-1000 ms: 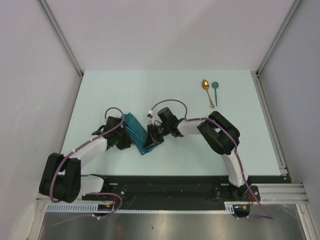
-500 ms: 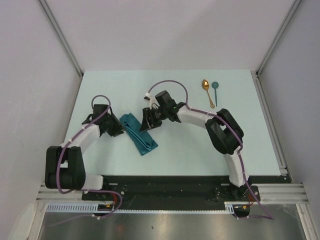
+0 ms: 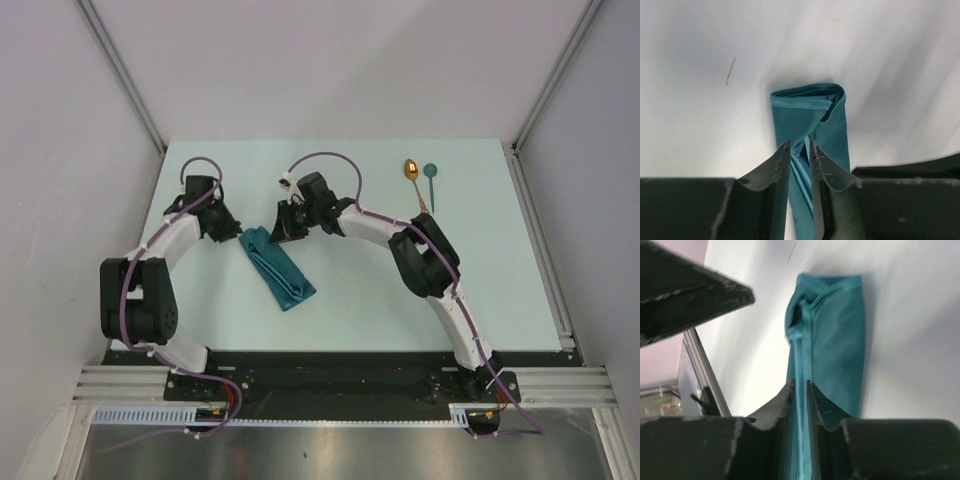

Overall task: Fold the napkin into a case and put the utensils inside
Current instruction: Grasp the top corner of the smaller rectangle folded napkin from the folded napkin, then smooth out the smaller rectangle-folded napkin at the center of the board.

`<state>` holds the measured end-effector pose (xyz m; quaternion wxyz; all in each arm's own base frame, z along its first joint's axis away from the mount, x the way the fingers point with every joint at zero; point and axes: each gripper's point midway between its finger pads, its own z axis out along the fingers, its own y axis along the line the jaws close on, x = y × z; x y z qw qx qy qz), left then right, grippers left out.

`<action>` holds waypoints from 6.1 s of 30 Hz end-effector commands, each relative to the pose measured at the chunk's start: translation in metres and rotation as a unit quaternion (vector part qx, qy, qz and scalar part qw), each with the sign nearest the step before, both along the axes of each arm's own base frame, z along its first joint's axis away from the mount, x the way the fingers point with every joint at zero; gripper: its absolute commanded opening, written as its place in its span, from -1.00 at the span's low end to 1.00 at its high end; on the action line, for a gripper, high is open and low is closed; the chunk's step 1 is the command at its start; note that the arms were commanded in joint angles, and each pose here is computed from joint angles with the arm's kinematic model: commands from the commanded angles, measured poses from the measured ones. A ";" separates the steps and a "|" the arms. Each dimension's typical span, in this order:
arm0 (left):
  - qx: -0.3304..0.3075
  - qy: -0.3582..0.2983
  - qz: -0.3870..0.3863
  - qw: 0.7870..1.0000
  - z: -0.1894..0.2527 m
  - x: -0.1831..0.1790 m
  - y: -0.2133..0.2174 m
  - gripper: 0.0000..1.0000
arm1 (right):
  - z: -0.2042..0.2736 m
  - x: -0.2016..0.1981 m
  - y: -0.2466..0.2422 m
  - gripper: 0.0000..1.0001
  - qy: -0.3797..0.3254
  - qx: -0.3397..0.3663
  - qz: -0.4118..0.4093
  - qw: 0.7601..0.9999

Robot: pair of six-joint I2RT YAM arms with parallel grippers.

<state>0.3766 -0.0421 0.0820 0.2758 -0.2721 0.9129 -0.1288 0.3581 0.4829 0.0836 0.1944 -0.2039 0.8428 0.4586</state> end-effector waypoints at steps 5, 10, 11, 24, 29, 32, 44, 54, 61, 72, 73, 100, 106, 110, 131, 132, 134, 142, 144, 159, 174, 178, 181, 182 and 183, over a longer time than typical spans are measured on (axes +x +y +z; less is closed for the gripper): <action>0.070 0.032 -0.070 0.995 0.004 0.018 -0.004 -0.44 | 0.018 0.032 0.042 -0.74 0.042 0.098 -0.053 0.993; 0.100 0.050 -0.100 0.989 -0.003 0.018 -0.018 -0.42 | 0.016 0.036 0.050 -0.78 0.079 0.125 -0.069 0.987; 0.109 0.054 -0.105 0.987 -0.005 0.017 -0.020 -0.42 | 0.013 0.037 0.051 -0.81 0.082 0.126 -0.071 0.986; 0.175 0.078 -0.105 0.976 -0.017 0.014 -0.014 -0.50 | 0.002 0.035 0.056 -0.87 0.101 0.130 -0.079 0.983; 0.178 0.081 -0.105 0.975 -0.019 0.018 -0.014 -0.56 | -0.005 0.036 0.056 -0.88 0.104 0.125 -0.085 0.983; 0.178 0.079 -0.105 0.975 -0.019 0.021 -0.014 -0.72 | -0.009 0.037 0.057 -0.89 0.105 0.122 -0.086 0.983; 0.165 0.056 -0.117 0.978 -0.012 0.017 -0.026 -1.00 | -0.024 0.040 0.076 -0.92 0.102 0.115 -0.079 0.985; 0.160 0.057 -0.118 0.978 -0.020 0.012 -0.033 -1.00 | -0.038 0.046 0.085 -0.92 0.108 0.107 -0.074 0.986; 0.182 0.063 -0.091 0.977 -0.015 0.009 -0.021 -1.00 | -0.001 0.034 0.055 -0.87 0.090 0.107 -0.062 0.988; 0.180 0.055 -0.086 0.978 -0.009 0.006 -0.020 -1.00 | 0.003 0.005 0.044 -0.85 0.099 0.113 -0.041 0.988; 0.181 0.053 -0.086 0.978 -0.008 0.006 -0.020 -1.00 | 0.004 0.003 0.046 -0.85 0.099 0.114 -0.038 0.988; 0.152 0.052 -0.096 0.982 -0.011 0.003 -0.030 -1.00 | -0.030 -0.012 0.079 -0.88 0.116 0.110 -0.017 0.987; 0.147 0.053 -0.095 0.983 -0.013 0.002 -0.032 -1.00 | -0.031 -0.009 0.081 -0.88 0.107 0.117 -0.018 0.987; 0.139 0.052 -0.094 0.984 -0.014 -0.001 -0.034 -1.00 | -0.025 0.002 0.089 -0.88 0.088 0.138 -0.021 0.986; 0.146 0.060 -0.077 0.984 -0.018 0.006 -0.031 -1.00 | 0.000 0.006 0.064 -0.82 0.120 0.162 -0.037 0.979; 0.145 0.058 -0.077 0.985 -0.016 0.009 -0.032 -1.00 | 0.012 0.005 0.061 -0.82 0.116 0.166 -0.035 0.979; 0.146 0.062 -0.076 0.984 -0.020 0.010 -0.032 -1.00 | 0.014 0.003 0.054 -0.82 0.120 0.163 -0.030 0.979; 0.137 0.061 -0.075 0.986 -0.020 0.017 -0.037 -1.00 | 0.015 0.005 0.031 -0.81 0.116 0.161 -0.030 0.980; 0.140 0.064 -0.074 0.985 -0.021 0.017 -0.035 -1.00 | 0.009 0.009 0.029 -0.81 0.114 0.156 -0.034 0.981; 0.135 0.058 -0.047 0.988 -0.024 0.032 -0.035 -0.96 | -0.022 -0.027 0.042 -0.82 0.100 0.095 0.007 0.990; 0.067 0.019 -0.104 0.992 0.018 -0.046 -0.048 -0.15 | 0.031 -0.057 -0.043 -0.17 -0.007 -0.041 0.050 0.998; -0.033 0.009 -0.131 0.991 0.002 -0.077 -0.078 -0.41 | 0.026 -0.058 -0.063 0.04 -0.019 -0.069 0.051 0.996; -0.067 0.014 -0.142 0.987 -0.009 -0.094 -0.093 -0.54 | 0.014 -0.059 -0.071 0.18 -0.019 -0.096 0.057 0.994; -0.087 0.020 -0.156 0.984 -0.013 -0.103 -0.101 -0.57 | 0.009 -0.061 -0.072 0.18 -0.016 -0.101 0.061 0.993; -0.101 0.010 -0.157 0.982 -0.011 -0.102 -0.107 -0.59 | 0.007 -0.062 -0.072 0.18 -0.014 -0.104 0.061 0.993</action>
